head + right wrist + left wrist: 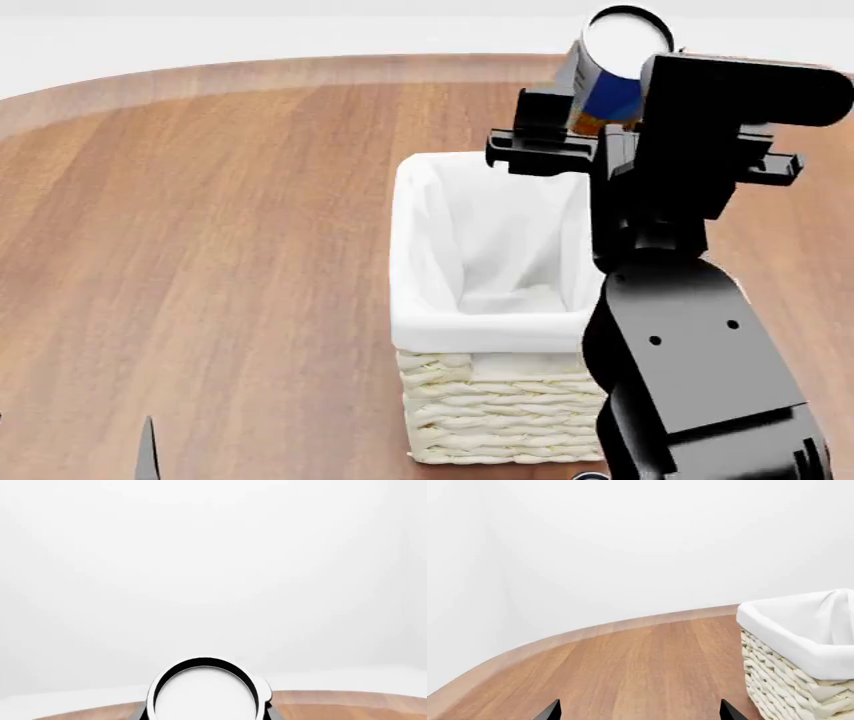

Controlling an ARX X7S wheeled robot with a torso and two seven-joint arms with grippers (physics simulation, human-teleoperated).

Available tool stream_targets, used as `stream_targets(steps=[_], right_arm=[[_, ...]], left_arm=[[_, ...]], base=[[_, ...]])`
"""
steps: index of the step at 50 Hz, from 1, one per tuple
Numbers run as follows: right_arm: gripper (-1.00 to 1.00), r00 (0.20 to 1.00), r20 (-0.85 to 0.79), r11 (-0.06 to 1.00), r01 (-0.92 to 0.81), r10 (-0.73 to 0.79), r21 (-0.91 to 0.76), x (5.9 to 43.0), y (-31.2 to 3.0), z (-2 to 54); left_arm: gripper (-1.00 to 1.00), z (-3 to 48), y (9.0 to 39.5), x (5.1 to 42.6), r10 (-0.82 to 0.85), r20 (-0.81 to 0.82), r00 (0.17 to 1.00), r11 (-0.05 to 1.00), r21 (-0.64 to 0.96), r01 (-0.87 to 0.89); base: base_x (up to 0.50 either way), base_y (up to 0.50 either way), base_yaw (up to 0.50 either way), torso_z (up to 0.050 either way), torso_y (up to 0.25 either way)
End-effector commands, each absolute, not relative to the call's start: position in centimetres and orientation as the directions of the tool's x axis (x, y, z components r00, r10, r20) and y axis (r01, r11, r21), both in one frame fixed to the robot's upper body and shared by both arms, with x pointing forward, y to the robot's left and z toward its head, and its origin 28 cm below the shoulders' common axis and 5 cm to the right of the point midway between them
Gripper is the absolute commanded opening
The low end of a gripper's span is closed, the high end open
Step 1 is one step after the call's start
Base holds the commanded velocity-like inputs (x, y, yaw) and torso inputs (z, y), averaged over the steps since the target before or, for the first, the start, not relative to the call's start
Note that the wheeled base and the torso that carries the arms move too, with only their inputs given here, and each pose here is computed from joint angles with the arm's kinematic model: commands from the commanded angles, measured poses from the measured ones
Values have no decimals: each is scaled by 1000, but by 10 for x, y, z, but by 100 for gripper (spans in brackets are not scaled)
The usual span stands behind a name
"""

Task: Pick up the alphabet soup and put it in the basket.

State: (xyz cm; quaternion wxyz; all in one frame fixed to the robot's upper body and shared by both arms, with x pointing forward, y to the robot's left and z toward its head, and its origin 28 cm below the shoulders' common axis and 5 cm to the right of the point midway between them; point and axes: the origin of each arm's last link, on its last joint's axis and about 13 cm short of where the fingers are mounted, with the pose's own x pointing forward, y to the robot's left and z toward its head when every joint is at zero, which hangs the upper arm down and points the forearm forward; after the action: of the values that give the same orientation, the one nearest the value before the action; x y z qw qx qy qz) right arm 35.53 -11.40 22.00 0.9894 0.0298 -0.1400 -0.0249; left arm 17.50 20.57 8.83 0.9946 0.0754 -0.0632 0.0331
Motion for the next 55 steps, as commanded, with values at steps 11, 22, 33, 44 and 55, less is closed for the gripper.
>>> stream_targets(steps=[11,22,33,44,55], right_arm=[[-100,970,223,993,111,-98,-47,408,-97,227],[-100,983,106,986,156,-148,-65,438,-101,224],[-100,986,-6,969,163,-167,-187,438,-102,221],[-100,988,-98,939,81,-120,-335,435,-97,218],[-100,982,-175,915,-6,-71,-404,433,-96,213]], left_arm=[[100,90,207,174,63,134,989,986,144,-82],[100,89,207,174,64,132,989,986,142,-82],[100,88,207,175,62,130,990,987,141,-80],[100,88,208,175,66,131,989,987,140,-84],[100,87,207,176,66,127,990,987,139,-83]], base=[[0,0,0,0,1],[0,0,0,0,1],[0,0,0,1,1],[0,0,0,0,1],[0,0,0,0,1]])
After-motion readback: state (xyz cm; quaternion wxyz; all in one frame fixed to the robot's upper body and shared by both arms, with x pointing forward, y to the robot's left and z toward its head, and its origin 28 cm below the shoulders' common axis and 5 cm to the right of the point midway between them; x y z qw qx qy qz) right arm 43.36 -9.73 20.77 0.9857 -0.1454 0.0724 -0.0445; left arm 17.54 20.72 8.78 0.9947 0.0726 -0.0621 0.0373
